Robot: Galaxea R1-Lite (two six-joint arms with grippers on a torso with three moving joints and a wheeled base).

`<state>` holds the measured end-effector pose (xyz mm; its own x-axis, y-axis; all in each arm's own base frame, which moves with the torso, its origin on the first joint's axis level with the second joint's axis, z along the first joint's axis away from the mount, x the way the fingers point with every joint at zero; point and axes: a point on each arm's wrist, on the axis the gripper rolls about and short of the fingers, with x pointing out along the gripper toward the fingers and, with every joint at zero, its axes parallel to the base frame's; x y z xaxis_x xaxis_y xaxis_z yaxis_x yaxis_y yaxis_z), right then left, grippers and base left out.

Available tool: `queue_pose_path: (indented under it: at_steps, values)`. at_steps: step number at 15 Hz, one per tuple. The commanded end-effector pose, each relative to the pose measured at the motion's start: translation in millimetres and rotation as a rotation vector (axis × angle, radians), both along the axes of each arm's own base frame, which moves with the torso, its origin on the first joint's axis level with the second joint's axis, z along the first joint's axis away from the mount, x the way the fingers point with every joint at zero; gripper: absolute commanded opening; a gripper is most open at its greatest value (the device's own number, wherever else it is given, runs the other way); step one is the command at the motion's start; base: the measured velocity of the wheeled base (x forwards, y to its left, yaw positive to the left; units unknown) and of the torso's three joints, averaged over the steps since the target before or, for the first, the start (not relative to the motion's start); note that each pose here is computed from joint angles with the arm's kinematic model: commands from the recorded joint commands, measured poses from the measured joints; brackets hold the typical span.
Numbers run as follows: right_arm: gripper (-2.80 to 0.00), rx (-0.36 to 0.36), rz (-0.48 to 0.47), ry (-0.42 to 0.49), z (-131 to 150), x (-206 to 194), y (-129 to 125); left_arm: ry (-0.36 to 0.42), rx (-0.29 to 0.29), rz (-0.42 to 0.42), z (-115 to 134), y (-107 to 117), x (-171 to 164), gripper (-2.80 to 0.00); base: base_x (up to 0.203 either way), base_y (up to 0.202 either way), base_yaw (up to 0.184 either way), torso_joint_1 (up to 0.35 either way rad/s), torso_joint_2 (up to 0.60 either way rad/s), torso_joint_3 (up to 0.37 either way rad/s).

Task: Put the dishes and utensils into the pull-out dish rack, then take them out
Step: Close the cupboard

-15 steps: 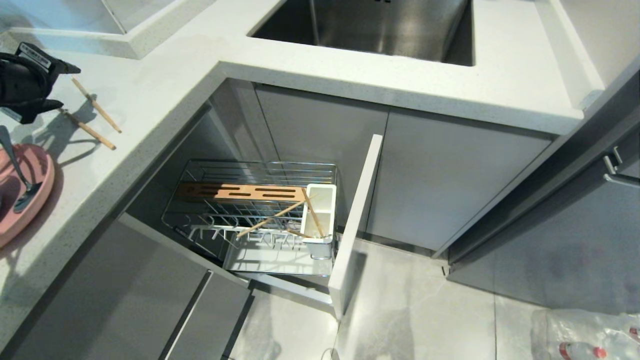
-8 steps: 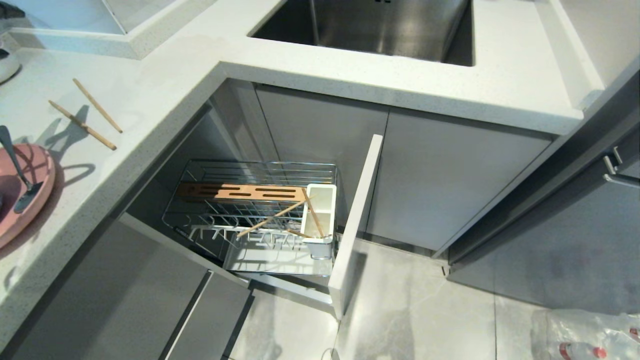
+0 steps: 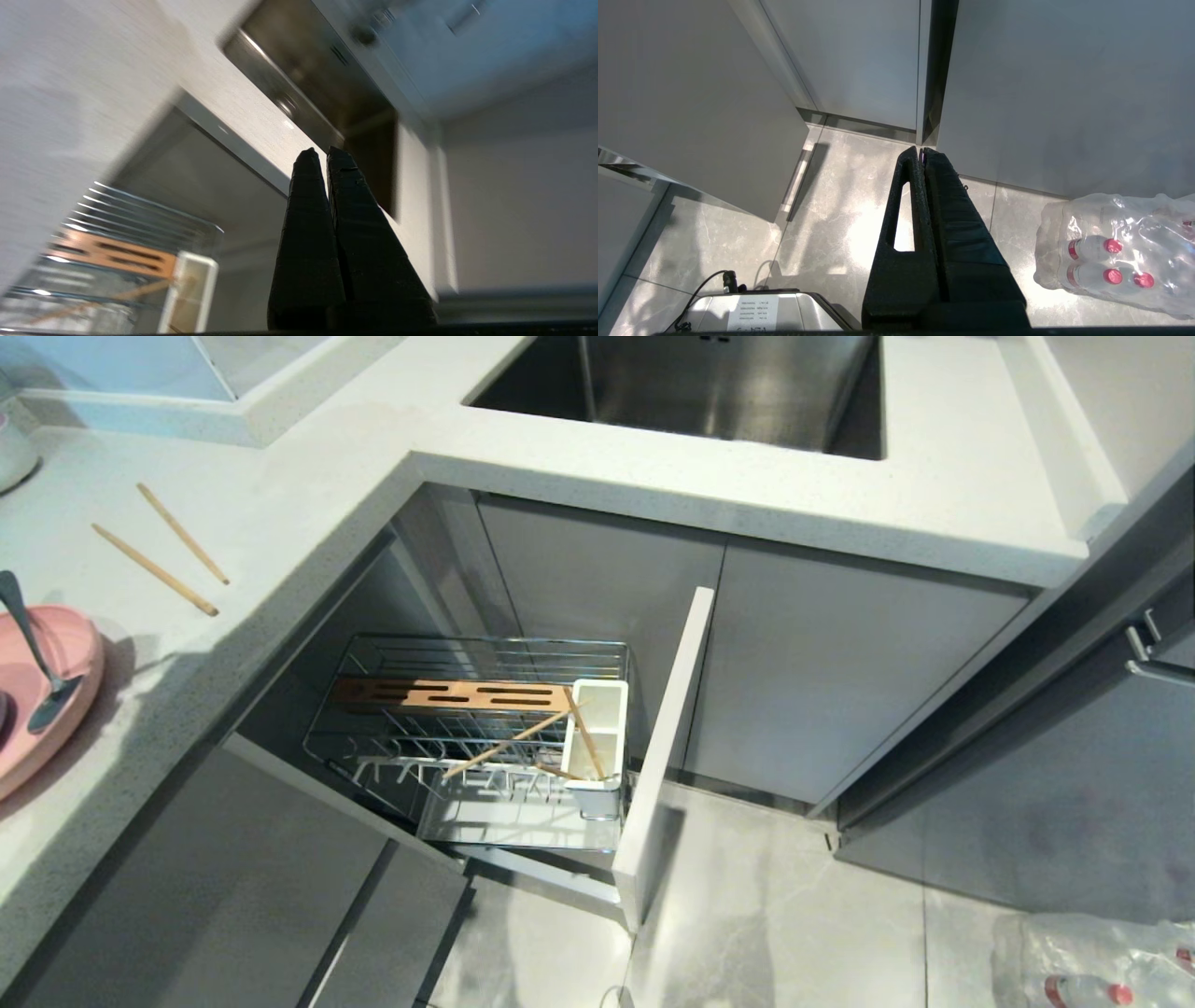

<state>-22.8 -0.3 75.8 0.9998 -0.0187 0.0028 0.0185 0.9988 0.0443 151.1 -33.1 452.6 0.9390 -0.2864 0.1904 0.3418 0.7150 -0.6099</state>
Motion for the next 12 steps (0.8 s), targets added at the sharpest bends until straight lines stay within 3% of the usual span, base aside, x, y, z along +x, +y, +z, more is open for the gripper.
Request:
queue_pose_path:
  at_steps: [1, 3, 7, 12]
  values:
    - [-2.80, 0.000, 0.000, 0.000, 0, 0, 0, 0.024, 0.005, -0.140, -7, -19, -9, -2.80, 0.000, 0.000, 0.000, 0.000, 0.00, 0.000]
    - [-2.80, 0.000, 0.000, 0.000, 0, 0, 0, 0.150, 0.064, -0.291, -36, -57, 16, -2.80, 0.000, 0.000, 0.000, 0.000, 0.00, 0.000]
    - [-2.80, 0.000, 0.000, 0.001, 0, 0, 0, 0.373, 0.198, -0.461, -97, -134, 69, -2.80, 0.000, 0.000, 0.000, 0.000, 0.00, 0.000]
    - [-2.80, 0.000, 0.000, 0.000, 0, 0, 0, 0.555, 0.329, -0.590, -155, -202, 82, -2.80, 0.000, 0.000, 0.000, 0.000, 0.00, 0.000]
